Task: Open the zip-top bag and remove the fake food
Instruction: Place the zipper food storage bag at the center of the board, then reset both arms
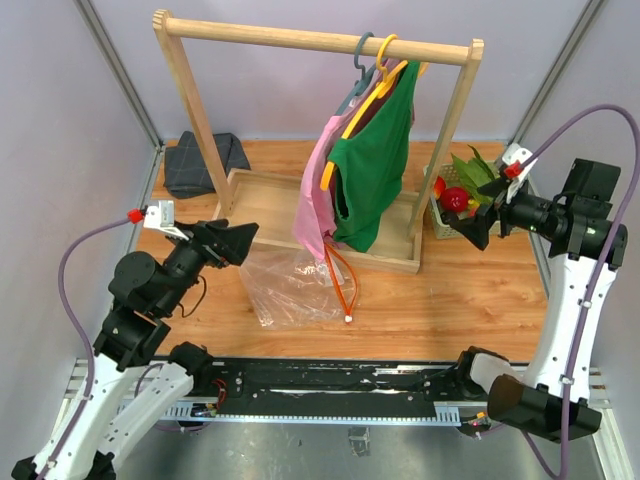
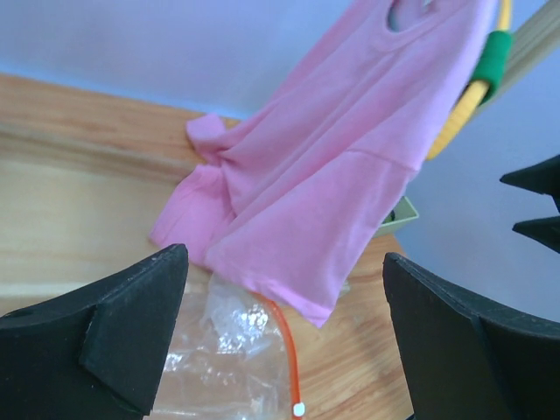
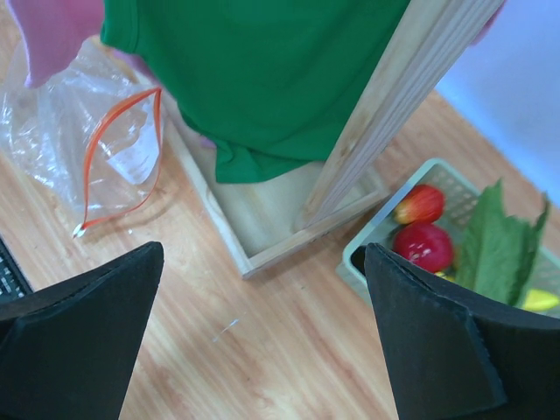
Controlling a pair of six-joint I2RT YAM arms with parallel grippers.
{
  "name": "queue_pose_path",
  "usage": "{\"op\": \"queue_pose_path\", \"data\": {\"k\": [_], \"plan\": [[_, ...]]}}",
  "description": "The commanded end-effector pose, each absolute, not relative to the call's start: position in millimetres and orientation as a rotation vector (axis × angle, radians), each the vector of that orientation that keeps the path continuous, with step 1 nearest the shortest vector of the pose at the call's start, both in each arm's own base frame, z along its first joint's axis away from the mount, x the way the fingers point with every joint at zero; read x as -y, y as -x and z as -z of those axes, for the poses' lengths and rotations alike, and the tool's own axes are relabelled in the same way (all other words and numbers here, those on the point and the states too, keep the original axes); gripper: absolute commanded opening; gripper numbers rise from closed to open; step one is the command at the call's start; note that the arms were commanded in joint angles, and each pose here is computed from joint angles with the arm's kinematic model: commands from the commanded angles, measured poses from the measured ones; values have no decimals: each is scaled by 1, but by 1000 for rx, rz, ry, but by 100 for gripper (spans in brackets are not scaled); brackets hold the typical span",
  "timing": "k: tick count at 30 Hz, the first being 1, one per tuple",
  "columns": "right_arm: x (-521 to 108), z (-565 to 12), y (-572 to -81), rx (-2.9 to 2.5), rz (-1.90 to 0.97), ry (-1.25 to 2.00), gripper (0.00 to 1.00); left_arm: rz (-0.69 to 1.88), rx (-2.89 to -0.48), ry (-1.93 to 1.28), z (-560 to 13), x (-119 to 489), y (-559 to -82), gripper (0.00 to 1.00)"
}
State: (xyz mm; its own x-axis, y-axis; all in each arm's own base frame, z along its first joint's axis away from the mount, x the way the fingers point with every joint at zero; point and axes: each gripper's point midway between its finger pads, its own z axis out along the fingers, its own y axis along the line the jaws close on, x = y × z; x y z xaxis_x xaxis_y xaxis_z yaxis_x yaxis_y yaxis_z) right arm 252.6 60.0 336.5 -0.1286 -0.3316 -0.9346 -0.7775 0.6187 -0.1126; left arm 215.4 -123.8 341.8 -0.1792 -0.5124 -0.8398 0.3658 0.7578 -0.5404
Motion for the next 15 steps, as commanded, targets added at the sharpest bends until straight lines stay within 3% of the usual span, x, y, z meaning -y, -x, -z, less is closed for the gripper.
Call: {"op": "queue_pose_path", "data": {"k": [1, 15], "plan": [[-57, -370, -260, -1696, -426, 886, 98, 814, -1475, -35, -384, 140, -216, 97], [-11, -448, -298, -1728, -253, 497, 98, 875, -1327, -241, -468, 159, -197, 99]]}}
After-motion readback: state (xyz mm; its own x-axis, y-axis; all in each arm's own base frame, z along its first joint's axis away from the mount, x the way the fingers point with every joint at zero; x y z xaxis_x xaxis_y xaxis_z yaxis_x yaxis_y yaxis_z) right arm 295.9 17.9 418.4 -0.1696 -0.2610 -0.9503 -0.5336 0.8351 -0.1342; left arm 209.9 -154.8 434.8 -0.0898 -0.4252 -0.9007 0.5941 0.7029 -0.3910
